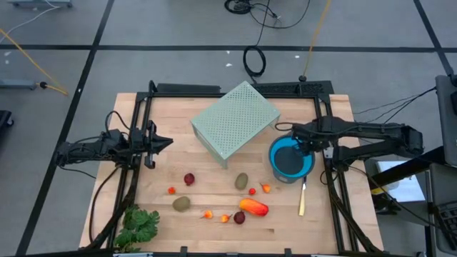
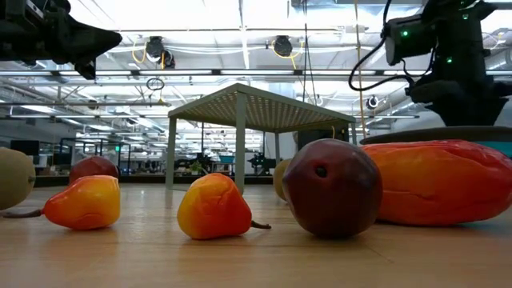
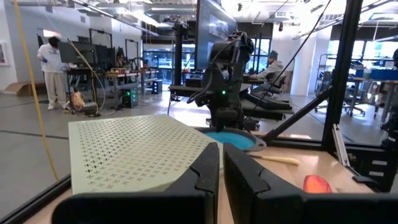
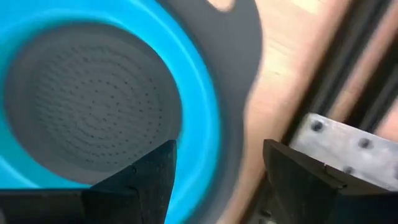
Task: Pick & Place Fruit
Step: Put the blue strainer bowl on the shelf
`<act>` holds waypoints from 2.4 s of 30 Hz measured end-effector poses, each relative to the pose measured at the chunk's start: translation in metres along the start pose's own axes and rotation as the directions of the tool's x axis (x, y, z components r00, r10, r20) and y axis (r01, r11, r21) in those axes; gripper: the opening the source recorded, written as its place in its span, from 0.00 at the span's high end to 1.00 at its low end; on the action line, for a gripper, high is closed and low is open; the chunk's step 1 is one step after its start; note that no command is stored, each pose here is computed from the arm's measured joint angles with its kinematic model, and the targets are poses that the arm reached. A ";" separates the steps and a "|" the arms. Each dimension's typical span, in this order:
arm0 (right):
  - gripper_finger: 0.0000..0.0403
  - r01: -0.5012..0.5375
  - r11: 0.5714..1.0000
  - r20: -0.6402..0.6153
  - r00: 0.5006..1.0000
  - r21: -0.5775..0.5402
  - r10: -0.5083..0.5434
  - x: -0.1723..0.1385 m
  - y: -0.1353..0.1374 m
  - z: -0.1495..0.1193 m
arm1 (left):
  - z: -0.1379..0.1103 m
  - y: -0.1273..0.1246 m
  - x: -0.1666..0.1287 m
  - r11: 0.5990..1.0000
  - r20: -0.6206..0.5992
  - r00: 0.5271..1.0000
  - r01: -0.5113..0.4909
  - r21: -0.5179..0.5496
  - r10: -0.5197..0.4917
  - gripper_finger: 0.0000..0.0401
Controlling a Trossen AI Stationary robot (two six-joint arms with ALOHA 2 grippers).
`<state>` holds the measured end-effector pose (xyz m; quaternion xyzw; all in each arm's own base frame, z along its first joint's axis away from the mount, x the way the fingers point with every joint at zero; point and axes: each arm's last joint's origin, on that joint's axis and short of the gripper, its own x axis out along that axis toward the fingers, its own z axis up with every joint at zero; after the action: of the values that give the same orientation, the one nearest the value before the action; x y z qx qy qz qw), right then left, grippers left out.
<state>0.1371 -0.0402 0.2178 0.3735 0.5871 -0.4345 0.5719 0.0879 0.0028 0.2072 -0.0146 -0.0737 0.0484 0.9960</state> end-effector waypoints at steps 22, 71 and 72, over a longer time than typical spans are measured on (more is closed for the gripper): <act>0.53 -0.067 0.991 0.022 0.998 0.113 0.065 0.027 0.000 0.006 | 0.000 0.000 0.000 1.000 -0.001 1.000 -0.006 0.000 0.006 0.95; 0.97 -0.280 0.951 0.025 0.960 0.135 0.279 0.005 -0.018 -0.012 | 0.000 0.000 0.000 1.000 0.005 1.000 -0.007 -0.014 0.007 0.95; 0.97 -0.282 0.950 0.025 0.959 0.135 0.281 0.004 -0.018 -0.012 | 0.000 0.000 0.000 1.000 0.005 1.000 -0.007 -0.014 0.007 0.95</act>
<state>0.1155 -0.0357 0.2146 0.4904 0.4952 -0.3888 0.6026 0.0878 0.0030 0.2077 -0.0217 -0.0766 0.0515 0.9955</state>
